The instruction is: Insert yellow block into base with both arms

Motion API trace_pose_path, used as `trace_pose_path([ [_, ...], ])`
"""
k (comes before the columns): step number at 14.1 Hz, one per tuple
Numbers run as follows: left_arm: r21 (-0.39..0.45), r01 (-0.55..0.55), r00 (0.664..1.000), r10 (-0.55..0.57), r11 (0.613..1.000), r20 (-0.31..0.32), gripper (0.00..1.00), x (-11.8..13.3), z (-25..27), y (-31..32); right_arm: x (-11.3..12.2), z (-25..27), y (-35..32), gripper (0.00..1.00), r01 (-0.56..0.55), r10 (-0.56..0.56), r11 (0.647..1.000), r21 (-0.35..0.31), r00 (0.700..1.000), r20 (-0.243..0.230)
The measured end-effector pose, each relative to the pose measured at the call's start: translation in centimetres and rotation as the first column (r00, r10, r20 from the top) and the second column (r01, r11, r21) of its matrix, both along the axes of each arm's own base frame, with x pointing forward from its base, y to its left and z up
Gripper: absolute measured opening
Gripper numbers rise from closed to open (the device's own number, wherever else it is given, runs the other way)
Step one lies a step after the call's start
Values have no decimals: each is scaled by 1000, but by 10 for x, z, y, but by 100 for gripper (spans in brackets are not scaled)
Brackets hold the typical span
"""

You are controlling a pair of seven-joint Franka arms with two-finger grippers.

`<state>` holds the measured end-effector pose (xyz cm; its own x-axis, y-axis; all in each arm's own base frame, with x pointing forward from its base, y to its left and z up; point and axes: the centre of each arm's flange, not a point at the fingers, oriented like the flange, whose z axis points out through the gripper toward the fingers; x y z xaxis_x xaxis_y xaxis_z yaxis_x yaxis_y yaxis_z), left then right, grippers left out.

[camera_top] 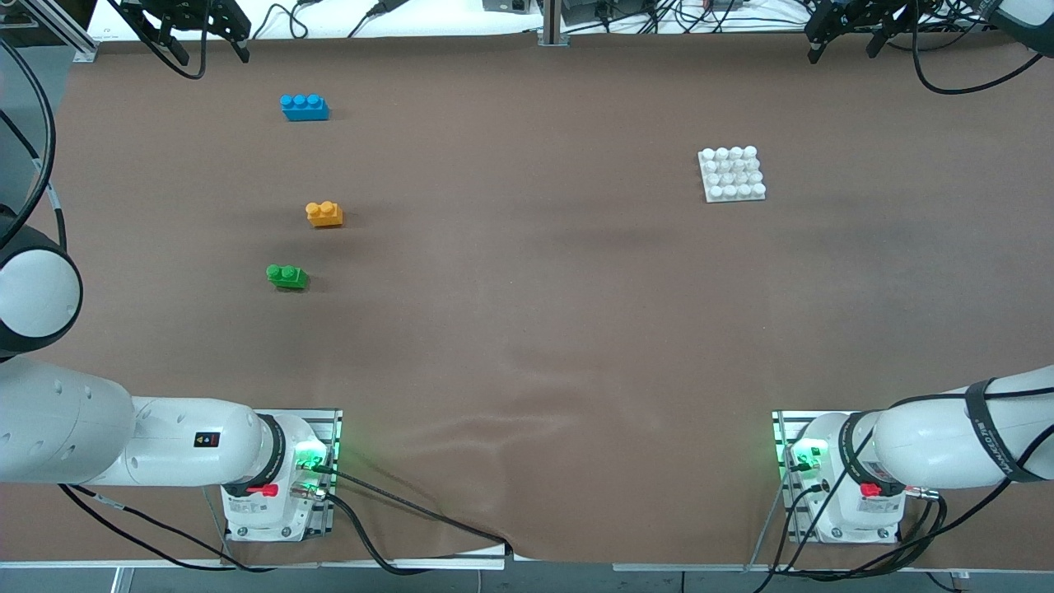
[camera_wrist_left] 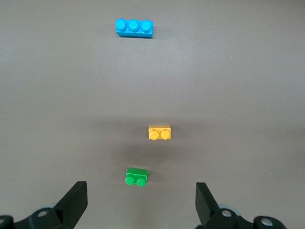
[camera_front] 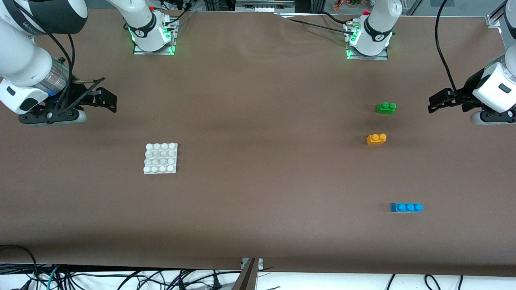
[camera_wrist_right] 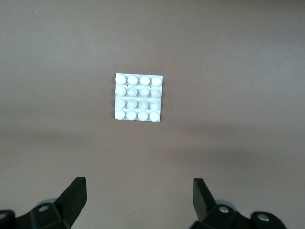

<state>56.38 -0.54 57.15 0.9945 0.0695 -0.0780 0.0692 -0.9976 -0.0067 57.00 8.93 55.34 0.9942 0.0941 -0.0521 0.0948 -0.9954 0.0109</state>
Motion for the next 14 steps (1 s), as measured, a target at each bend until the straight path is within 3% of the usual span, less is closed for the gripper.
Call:
trace_pose_path([
  [14, 0, 1, 1000, -1, 1000, -6, 100, -1, 0, 0, -2, -1, -1, 99, 1, -1, 1000, -2, 1000, -13],
])
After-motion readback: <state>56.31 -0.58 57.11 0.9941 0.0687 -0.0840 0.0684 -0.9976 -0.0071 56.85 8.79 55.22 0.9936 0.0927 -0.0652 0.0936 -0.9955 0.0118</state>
